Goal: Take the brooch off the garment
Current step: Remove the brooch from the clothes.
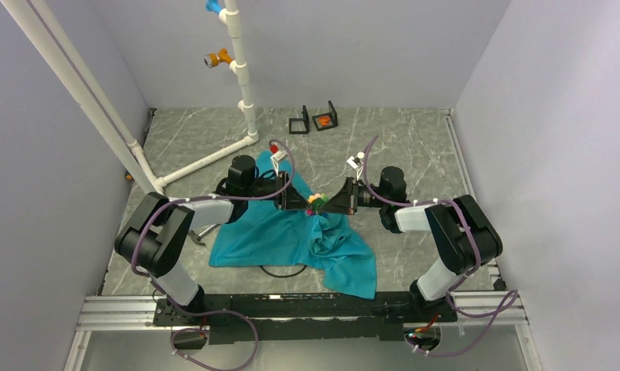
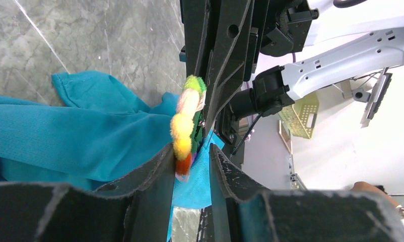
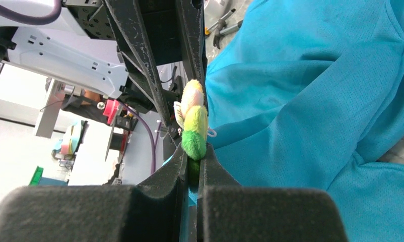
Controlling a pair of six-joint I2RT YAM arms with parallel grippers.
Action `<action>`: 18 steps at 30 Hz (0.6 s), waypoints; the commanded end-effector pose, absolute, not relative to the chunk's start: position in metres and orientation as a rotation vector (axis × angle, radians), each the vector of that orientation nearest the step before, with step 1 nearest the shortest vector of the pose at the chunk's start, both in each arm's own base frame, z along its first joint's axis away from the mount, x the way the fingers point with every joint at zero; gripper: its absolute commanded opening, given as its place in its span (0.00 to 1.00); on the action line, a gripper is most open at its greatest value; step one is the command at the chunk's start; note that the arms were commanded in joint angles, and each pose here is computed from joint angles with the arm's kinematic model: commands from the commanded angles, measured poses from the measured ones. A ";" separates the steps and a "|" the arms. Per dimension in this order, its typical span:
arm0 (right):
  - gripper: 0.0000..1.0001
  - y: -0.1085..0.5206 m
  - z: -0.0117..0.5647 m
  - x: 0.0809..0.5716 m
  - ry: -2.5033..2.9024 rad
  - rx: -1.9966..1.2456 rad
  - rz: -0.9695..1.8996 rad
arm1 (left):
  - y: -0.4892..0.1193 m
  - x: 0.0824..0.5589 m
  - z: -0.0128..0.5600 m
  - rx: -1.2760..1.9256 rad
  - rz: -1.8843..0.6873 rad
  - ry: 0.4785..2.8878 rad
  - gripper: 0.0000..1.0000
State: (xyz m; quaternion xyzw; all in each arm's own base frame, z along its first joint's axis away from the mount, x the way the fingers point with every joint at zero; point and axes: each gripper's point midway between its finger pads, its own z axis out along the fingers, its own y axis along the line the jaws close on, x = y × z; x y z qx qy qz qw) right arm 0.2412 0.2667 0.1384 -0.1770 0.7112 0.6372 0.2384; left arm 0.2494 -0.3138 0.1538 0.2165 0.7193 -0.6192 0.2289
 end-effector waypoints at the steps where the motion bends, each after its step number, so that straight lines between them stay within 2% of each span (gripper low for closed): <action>1: 0.00 0.268 0.157 0.246 1.833 -0.544 1.747 | -0.316 0.251 0.175 0.698 -1.677 1.871 0.35; 9: 0.00 0.271 0.166 0.243 1.780 -0.586 1.754 | -0.327 0.253 0.179 0.742 -1.680 1.845 0.33; 15: 0.00 0.272 0.167 0.243 1.770 -0.598 1.748 | -0.330 0.249 0.180 0.766 -1.691 1.838 0.17; 18: 0.00 0.271 0.170 0.245 1.756 -0.615 1.734 | -0.330 0.245 0.176 0.771 -1.702 1.845 0.12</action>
